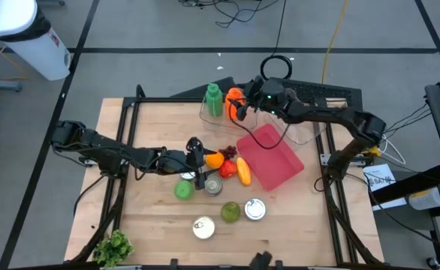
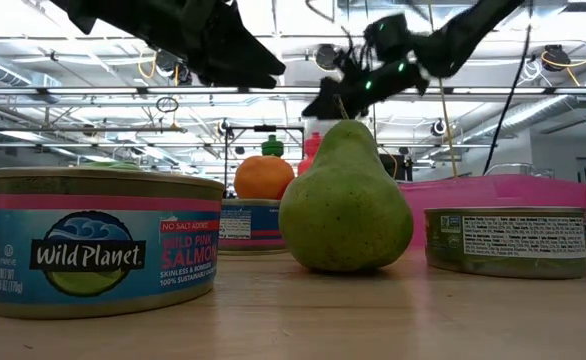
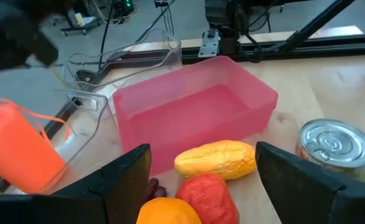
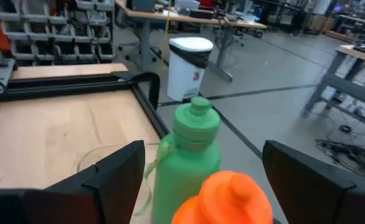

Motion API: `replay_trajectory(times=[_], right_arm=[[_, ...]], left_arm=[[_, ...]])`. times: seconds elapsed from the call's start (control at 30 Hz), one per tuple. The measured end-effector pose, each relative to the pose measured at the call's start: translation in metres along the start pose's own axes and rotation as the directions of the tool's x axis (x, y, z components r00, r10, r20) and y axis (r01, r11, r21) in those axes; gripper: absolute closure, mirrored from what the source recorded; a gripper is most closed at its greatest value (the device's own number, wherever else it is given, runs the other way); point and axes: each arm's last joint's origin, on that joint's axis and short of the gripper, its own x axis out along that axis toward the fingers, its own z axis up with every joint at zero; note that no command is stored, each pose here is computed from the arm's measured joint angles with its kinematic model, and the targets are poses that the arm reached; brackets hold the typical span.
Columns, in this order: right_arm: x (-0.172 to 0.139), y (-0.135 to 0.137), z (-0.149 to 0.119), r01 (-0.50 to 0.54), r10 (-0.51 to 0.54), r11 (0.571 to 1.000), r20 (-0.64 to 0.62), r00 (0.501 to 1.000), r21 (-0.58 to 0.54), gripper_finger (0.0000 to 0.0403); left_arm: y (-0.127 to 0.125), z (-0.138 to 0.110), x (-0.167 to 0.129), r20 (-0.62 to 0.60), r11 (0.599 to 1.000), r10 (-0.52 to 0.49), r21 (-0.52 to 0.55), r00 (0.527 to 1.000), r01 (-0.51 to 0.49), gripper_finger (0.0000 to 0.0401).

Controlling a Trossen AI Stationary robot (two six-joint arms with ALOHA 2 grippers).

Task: Pick & Place Food Item
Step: Put the right green tuna can into the pink bin

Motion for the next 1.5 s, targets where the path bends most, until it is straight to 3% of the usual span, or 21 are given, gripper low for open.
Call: replay_trajectory(times=[0.13,0.37,0.47,0.6,0.7,0.8,1.0,1.13,1.23,1.4,1.5], right_arm=[[-0.031,0.011,0.025,-0.032,0.032,0.999,-0.028,0.999,-0.007,0.0094],[-0.092,0.046,0.053,-0.189,0.186,0.982,-0.105,0.977,-0.019,0.0094],[-0.117,0.069,0.058,-0.297,0.292,0.955,-0.152,0.944,-0.008,0.0094],[-0.145,0.111,0.055,-0.458,0.445,0.889,-0.237,0.864,-0.002,0.0095],[-0.164,0.149,0.04,-0.543,0.52,0.839,-0.288,0.804,-0.001,0.0095],[-0.184,0.187,0.017,-0.6,0.556,0.799,-0.342,0.758,-0.031,0.0095],[-0.223,0.251,-0.038,-0.663,0.605,0.748,-0.371,0.704,-0.038,0.0095],[-0.238,0.284,-0.063,-0.624,0.571,0.781,-0.366,0.735,-0.033,0.0095],[-0.238,0.302,-0.083,-0.594,0.538,0.804,-0.377,0.754,-0.041,0.0095],[-0.229,0.323,-0.109,-0.576,0.533,0.815,-0.464,0.708,0.059,0.0095],[-0.225,0.331,-0.118,-0.559,0.527,0.823,-0.497,0.689,0.099,0.0103]], left_arm=[[0.001,0.001,-0.002,0.0,1.0,0.002,0.016,1.0,-0.002,0.0102],[0.011,0.017,-0.028,0.029,0.999,0.0,-0.034,1.0,0.001,0.0102],[0.014,0.022,-0.042,0.055,0.998,-0.027,-0.047,0.998,0.029,0.0102],[0.013,0.01,-0.054,0.169,0.99,-0.112,-0.066,0.979,0.125,0.0102],[0.014,-0.006,-0.064,0.302,0.977,-0.176,-0.063,0.937,0.204,0.0102],[0.018,-0.02,-0.075,0.42,0.966,-0.172,-0.107,0.891,0.236,0.0102],[0.02,-0.032,-0.082,0.489,0.935,-0.158,-0.206,0.858,0.29,0.0102],[0.019,-0.034,-0.08,0.478,0.903,-0.169,-0.276,0.862,0.33,0.0102],[0.018,-0.037,-0.077,0.457,0.902,-0.173,-0.282,0.873,0.327,0.0102],[0.016,-0.041,-0.074,0.427,0.892,-0.18,-0.309,0.886,0.33,0.0102],[0.014,-0.042,-0.073,0.42,0.866,-0.189,-0.355,0.888,0.352,0.0102]])
